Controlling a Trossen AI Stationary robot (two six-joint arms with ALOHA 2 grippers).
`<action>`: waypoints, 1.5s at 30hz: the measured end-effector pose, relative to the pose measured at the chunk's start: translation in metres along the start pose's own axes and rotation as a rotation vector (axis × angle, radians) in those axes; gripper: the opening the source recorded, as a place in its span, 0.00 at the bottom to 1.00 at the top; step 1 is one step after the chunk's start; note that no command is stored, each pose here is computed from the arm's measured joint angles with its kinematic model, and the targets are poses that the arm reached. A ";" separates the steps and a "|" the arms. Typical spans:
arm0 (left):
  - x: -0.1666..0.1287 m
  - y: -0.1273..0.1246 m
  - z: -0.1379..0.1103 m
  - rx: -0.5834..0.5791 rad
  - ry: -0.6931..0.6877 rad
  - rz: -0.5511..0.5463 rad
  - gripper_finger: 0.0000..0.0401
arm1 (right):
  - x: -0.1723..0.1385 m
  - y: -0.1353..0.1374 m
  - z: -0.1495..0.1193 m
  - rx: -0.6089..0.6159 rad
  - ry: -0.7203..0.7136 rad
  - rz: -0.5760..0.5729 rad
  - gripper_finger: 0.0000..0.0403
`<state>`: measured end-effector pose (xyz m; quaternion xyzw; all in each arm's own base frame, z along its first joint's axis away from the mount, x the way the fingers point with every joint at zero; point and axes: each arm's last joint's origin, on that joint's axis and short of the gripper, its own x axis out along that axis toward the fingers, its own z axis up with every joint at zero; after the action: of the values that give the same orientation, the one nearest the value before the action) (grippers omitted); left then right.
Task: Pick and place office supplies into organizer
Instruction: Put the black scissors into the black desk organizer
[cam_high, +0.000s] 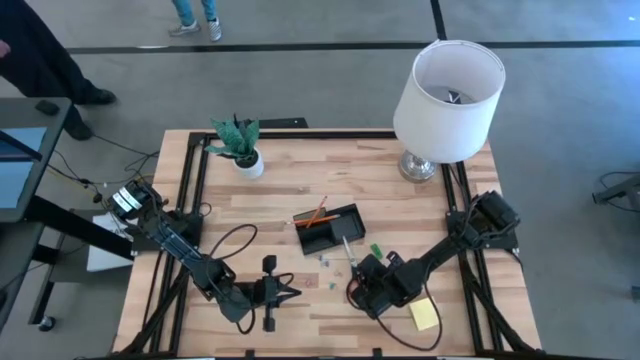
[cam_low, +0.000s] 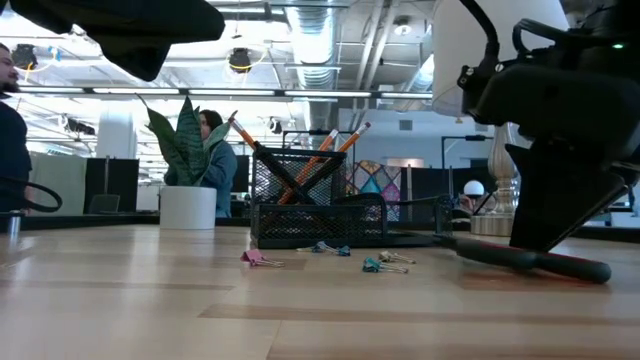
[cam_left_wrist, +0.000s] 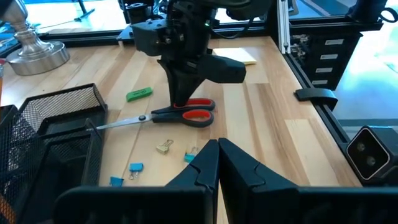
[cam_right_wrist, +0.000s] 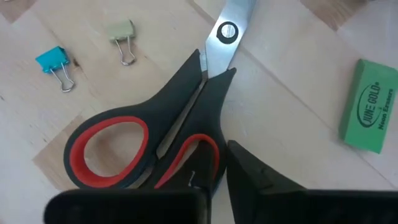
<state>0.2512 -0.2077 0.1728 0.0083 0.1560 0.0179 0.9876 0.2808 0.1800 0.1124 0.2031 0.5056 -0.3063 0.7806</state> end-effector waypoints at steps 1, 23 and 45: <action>0.000 0.000 0.000 -0.006 -0.003 0.008 0.00 | -0.004 0.001 0.000 -0.002 -0.010 0.007 0.06; -0.029 -0.001 0.025 -0.020 -0.173 0.350 0.00 | -0.101 0.016 0.029 -0.181 -0.024 0.086 0.04; -0.066 0.029 0.037 -0.048 -0.030 0.299 0.00 | -0.125 -0.022 0.186 -0.110 0.390 0.411 0.04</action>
<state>0.1991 -0.1811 0.2290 0.0079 0.1376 0.1683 0.9761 0.3513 0.0813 0.3020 0.3134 0.6103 -0.0691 0.7242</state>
